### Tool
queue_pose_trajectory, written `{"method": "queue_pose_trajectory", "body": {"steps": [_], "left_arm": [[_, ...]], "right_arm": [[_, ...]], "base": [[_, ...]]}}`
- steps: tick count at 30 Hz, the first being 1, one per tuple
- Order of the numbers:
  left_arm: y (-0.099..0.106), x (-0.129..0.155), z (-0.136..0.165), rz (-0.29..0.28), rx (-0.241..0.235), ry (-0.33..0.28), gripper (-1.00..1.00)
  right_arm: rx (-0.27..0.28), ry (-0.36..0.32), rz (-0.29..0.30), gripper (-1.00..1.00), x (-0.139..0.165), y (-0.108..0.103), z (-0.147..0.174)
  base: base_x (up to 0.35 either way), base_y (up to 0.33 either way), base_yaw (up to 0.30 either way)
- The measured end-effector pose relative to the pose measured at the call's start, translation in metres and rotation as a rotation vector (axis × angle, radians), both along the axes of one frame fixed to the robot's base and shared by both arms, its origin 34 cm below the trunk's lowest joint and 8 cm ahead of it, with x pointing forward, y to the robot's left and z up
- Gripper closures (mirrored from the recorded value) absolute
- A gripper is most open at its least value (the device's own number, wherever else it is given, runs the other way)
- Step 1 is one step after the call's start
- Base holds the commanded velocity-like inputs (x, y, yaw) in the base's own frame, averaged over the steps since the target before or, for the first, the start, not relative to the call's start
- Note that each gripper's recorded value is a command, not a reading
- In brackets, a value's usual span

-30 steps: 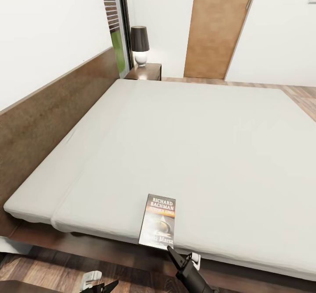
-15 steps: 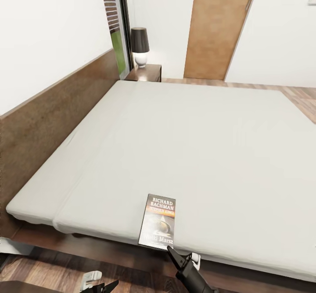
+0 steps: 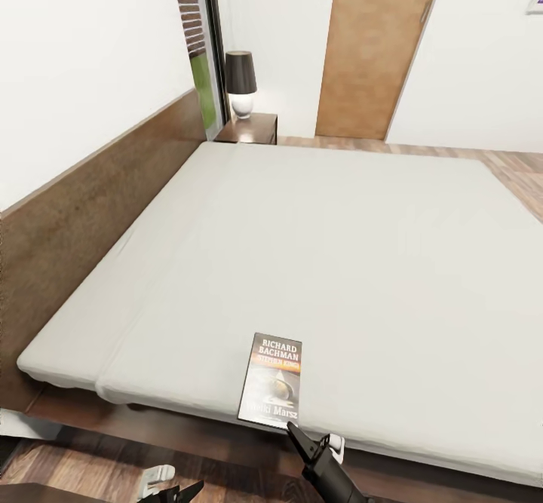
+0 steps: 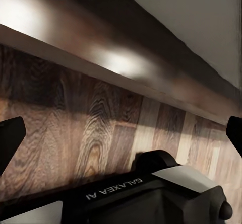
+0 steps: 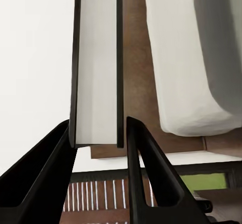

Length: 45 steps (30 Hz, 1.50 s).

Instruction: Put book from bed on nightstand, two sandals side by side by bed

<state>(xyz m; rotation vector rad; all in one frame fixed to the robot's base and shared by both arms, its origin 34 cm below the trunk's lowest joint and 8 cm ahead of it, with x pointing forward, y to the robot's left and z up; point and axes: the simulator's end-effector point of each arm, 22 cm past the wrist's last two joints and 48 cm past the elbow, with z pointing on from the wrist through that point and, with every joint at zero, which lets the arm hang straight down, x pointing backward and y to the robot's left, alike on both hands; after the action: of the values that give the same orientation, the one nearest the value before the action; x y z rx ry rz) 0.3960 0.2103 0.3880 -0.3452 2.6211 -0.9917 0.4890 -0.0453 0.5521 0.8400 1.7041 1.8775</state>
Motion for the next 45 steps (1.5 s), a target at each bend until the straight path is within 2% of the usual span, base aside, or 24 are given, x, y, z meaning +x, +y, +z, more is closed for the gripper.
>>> {"method": "queue_pose_trajectory", "body": {"steps": [45], "left_arm": [[0.0,0.007,0.082,0.0,0.0,0.002,-1.0]], "right_arm": [[0.006,0.003,0.018,1.0,0.005,0.003,0.083]], "base": [[0.0,0.0,0.0]]}}
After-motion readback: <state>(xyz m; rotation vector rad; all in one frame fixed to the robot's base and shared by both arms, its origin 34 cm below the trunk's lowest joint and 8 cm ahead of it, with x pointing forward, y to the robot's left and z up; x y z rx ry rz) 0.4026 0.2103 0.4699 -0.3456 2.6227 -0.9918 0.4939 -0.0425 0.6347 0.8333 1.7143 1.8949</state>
